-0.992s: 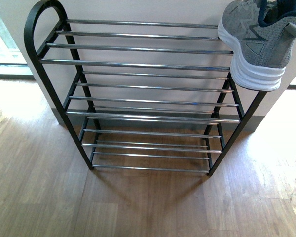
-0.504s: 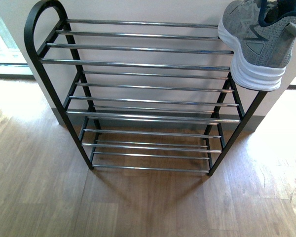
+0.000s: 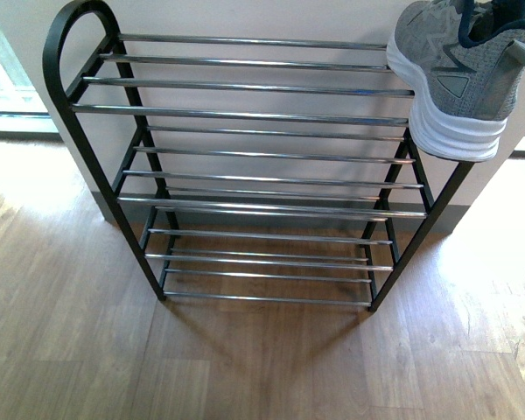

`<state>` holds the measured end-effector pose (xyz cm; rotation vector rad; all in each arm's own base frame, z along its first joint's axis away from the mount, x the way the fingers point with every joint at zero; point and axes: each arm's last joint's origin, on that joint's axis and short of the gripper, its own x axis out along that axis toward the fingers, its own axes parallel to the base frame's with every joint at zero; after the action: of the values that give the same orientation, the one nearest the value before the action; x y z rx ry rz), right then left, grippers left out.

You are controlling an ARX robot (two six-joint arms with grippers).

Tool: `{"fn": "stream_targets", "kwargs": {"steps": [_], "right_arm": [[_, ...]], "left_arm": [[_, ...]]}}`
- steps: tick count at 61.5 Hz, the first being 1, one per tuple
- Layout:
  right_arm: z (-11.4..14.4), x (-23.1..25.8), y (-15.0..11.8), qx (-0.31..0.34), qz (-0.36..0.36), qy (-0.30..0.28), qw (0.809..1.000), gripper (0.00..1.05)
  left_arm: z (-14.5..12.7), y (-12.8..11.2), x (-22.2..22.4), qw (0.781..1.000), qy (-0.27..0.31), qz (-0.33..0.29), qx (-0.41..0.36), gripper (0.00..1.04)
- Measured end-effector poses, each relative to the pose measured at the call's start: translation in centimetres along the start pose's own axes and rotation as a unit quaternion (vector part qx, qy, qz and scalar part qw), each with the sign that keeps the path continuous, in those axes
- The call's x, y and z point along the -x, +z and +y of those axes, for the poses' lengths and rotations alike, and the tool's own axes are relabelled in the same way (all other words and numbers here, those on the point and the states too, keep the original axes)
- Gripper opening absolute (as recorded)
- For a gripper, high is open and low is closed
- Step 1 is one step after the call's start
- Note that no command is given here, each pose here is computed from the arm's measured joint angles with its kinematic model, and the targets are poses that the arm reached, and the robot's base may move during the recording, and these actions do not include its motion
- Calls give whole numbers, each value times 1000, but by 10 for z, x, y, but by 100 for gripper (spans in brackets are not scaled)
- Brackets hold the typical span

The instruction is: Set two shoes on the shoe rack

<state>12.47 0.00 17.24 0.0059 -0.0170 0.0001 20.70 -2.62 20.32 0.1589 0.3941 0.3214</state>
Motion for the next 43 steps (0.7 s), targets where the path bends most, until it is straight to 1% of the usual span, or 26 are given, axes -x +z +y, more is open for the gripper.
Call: {"fn": "stream_targets", "kwargs": {"steps": [43], "right_arm": [[0, 16, 1, 0, -2, 0, 1000, 1]], "left_arm": [[0, 0, 0, 1000, 0, 0, 0, 1]]}}
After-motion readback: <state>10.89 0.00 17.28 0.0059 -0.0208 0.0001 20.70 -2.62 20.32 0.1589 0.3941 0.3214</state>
